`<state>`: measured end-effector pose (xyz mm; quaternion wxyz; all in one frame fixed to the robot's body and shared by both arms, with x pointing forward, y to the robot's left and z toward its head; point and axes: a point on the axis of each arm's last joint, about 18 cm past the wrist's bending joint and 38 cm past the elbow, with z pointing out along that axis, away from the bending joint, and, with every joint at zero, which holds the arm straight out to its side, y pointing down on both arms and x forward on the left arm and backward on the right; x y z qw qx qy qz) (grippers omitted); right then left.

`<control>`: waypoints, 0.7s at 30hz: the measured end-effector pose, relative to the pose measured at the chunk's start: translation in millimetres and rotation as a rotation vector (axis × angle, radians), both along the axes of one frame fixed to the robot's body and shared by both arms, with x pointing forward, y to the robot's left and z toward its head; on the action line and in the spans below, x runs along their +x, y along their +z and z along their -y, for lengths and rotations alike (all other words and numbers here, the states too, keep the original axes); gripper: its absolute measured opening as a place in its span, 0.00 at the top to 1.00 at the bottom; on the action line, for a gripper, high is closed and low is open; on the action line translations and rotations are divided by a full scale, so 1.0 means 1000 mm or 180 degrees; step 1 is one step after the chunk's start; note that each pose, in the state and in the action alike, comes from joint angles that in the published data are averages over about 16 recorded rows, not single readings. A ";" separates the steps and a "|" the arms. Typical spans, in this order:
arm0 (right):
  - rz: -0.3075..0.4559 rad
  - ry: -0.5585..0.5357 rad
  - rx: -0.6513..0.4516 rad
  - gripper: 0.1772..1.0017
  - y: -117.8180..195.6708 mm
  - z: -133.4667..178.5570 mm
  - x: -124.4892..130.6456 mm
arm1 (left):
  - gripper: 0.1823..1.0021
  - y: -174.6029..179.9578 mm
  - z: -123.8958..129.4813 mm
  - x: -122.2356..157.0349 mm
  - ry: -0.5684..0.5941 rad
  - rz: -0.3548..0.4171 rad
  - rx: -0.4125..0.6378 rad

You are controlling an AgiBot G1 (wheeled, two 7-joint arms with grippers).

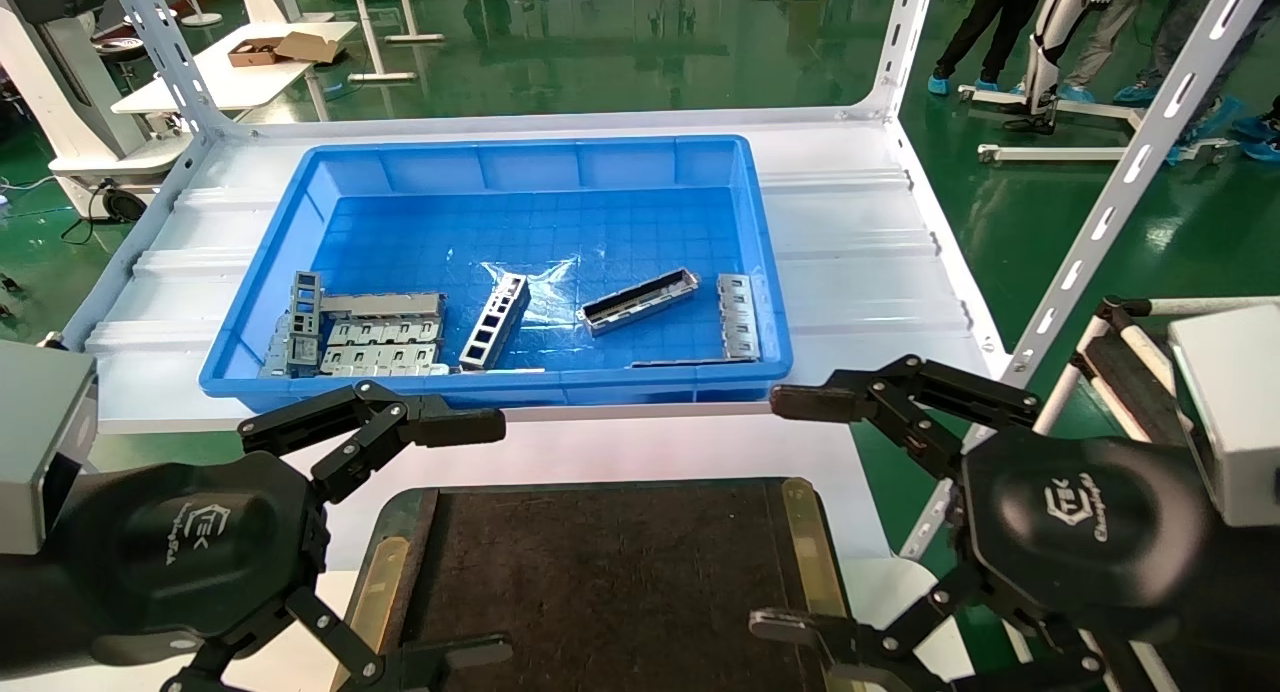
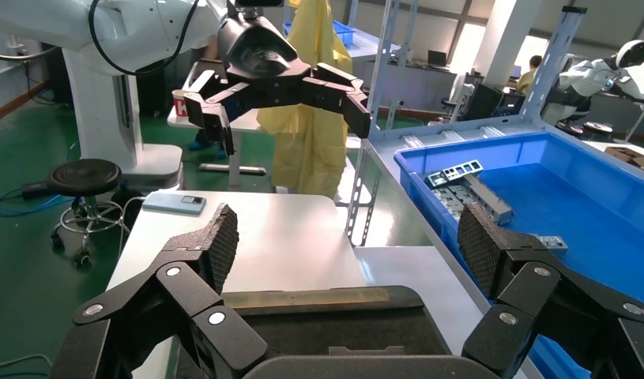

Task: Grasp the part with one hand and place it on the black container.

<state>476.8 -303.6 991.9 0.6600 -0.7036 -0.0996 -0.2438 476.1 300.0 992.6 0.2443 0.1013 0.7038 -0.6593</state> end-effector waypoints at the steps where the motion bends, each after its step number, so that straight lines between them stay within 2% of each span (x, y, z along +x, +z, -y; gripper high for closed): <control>1: 0.0000 0.0000 0.0000 0.00 0.000 0.000 0.000 | 0.00 0.000 0.000 0.000 0.0000 0.0000 0.0000; 21: 0.0004 0.0005 -0.0006 0.00 0.000 -0.001 -0.001 | 0.00 0.000 0.000 0.000 -0.0001 0.0000 0.0003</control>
